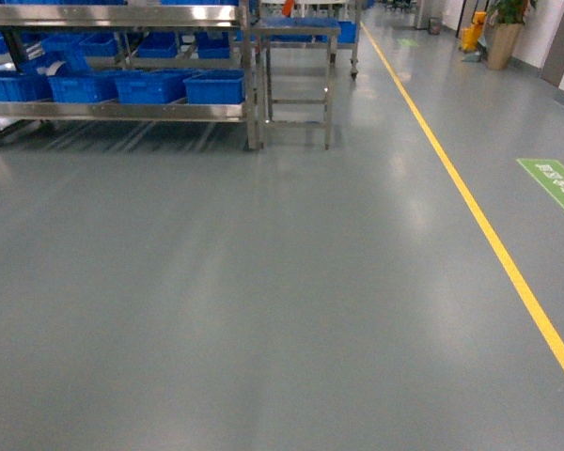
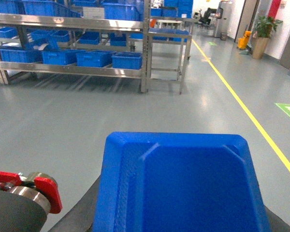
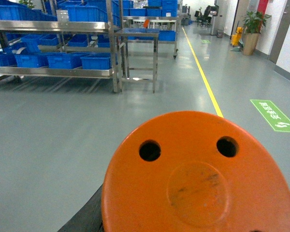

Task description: Sort blue parts and orange caps into right shelf containers

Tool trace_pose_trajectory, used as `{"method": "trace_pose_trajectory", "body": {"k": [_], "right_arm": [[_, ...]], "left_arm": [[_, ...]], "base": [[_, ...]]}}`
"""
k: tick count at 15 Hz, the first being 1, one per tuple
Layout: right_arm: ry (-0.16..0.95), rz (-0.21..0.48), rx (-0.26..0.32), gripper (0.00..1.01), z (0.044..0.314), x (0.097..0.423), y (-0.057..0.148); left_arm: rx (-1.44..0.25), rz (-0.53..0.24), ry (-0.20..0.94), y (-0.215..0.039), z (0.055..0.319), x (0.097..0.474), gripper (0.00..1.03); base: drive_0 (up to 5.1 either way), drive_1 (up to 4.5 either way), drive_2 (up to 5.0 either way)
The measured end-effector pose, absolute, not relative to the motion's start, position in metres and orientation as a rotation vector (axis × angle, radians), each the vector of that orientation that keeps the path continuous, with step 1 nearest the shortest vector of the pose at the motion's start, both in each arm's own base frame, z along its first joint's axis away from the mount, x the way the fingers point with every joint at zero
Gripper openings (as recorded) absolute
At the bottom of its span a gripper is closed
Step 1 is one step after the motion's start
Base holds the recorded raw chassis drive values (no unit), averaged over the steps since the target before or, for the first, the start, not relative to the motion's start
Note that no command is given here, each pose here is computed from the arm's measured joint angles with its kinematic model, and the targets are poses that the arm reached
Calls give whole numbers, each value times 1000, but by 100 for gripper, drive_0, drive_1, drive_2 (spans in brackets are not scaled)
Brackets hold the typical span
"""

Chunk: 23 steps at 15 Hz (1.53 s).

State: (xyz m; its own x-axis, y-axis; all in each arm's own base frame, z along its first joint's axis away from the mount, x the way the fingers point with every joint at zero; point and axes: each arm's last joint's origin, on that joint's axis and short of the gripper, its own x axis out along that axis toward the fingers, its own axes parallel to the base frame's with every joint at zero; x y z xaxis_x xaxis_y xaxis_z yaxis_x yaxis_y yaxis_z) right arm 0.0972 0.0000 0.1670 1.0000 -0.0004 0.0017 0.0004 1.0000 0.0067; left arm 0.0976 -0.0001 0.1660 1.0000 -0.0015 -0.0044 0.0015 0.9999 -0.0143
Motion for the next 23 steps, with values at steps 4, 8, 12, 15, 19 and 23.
{"method": "trace_pose_trajectory", "body": {"k": [4, 8, 12, 15, 19, 23], "right_arm": [[-1, 0, 7, 44, 167, 97, 0], [-2, 0, 7, 44, 167, 97, 0], [-2, 0, 7, 44, 167, 97, 0], [-1, 0, 7, 44, 167, 97, 0], [-2, 0, 7, 44, 167, 97, 0], [-2, 0, 7, 44, 167, 97, 0]], "left_arm": [[-14, -1, 5, 0, 166, 98, 41], [-14, -1, 5, 0, 166, 98, 41], [-14, -1, 4, 0, 166, 98, 41], [-14, -1, 5, 0, 166, 98, 41], [-14, 0, 6, 0, 166, 98, 41], [-14, -1, 6, 0, 166, 98, 41]], "base": [[-9, 417, -435], [8, 437, -422], [14, 445, -416], [4, 435, -426], [-3, 428, -433], [-2, 428, -432]]}}
